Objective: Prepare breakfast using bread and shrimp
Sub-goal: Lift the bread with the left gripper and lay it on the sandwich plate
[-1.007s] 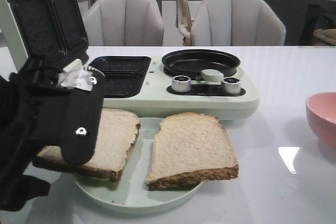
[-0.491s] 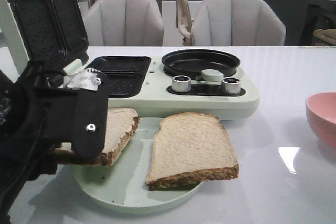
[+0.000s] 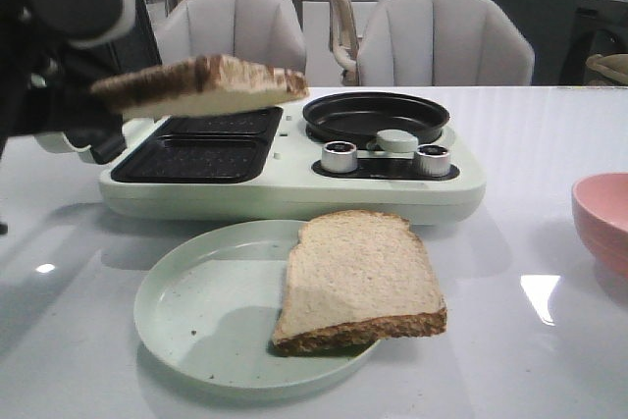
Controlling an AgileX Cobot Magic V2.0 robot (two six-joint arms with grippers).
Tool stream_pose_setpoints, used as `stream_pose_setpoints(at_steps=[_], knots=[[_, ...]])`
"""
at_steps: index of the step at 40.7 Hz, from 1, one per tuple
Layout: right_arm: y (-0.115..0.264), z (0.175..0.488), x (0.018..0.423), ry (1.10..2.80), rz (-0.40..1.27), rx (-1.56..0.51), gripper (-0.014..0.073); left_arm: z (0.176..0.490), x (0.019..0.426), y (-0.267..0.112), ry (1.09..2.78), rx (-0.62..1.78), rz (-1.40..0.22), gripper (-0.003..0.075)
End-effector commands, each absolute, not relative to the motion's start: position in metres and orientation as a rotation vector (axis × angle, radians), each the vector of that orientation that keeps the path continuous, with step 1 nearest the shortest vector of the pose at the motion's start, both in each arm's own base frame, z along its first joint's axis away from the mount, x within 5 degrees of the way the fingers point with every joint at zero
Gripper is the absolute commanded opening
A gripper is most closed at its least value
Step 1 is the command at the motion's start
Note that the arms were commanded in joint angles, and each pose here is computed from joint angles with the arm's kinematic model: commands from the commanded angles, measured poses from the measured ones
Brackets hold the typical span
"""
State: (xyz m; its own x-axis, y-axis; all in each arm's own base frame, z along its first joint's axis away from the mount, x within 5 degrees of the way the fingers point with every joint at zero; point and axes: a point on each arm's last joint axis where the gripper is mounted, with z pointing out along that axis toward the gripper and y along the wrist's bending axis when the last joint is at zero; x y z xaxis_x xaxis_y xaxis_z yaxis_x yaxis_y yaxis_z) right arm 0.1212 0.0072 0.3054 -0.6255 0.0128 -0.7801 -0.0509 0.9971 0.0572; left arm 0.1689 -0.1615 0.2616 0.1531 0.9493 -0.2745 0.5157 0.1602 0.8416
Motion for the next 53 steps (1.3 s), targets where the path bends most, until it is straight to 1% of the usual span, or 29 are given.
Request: stream_pose_setpoints(at_steps=[1,5,10,22,29,37,43,46,48,51,53], knots=[[0.006,0.318,0.126,2.161,0.086,-0.018,0.0571,0.293,0.179,-0.159,1.387,1.399,0.678,0.0100],[0.006,0.318,0.126,2.161,0.086,-0.018,0.0571,0.303,0.198,-0.161,1.370,1.374,0.723,0.0100],[0.006,0.318,0.126,2.161,0.086,-0.018,0.0571,0.303,0.229,-0.167,1.421,1.357,0.744,0.0100],[0.006,0.318,0.126,2.161,0.086,-0.018,0.0571,0.277,0.324,-0.179,1.560,1.334,0.799,0.0100],[0.006,0.318,0.126,2.161,0.086,-0.018,0.0571,0.266,0.370,-0.181,1.606,1.290,0.836,0.0100],[0.006,0.318,0.126,2.161,0.086,-0.018,0.0571,0.256,0.404,-0.181,1.639,1.240,0.891,0.0101],[0.006,0.318,0.126,2.161,0.086,-0.018,0.0571,0.251,0.416,-0.182,1.637,1.237,0.888,0.0104],[0.006,0.318,0.126,2.161,0.086,-0.018,0.0571,0.248,0.418,-0.183,1.638,1.242,0.888,0.0130],[0.006,0.318,0.126,2.161,0.086,-0.018,0.0571,0.247,0.419,-0.183,1.640,1.243,0.890,0.0169],[0.006,0.318,0.126,2.161,0.086,-0.018,0.0571,0.246,0.419,-0.184,1.642,1.245,0.890,0.0246],[0.006,0.318,0.126,2.161,0.086,-0.018,0.0571,0.246,0.419,-0.183,1.643,1.242,0.894,0.0311]])
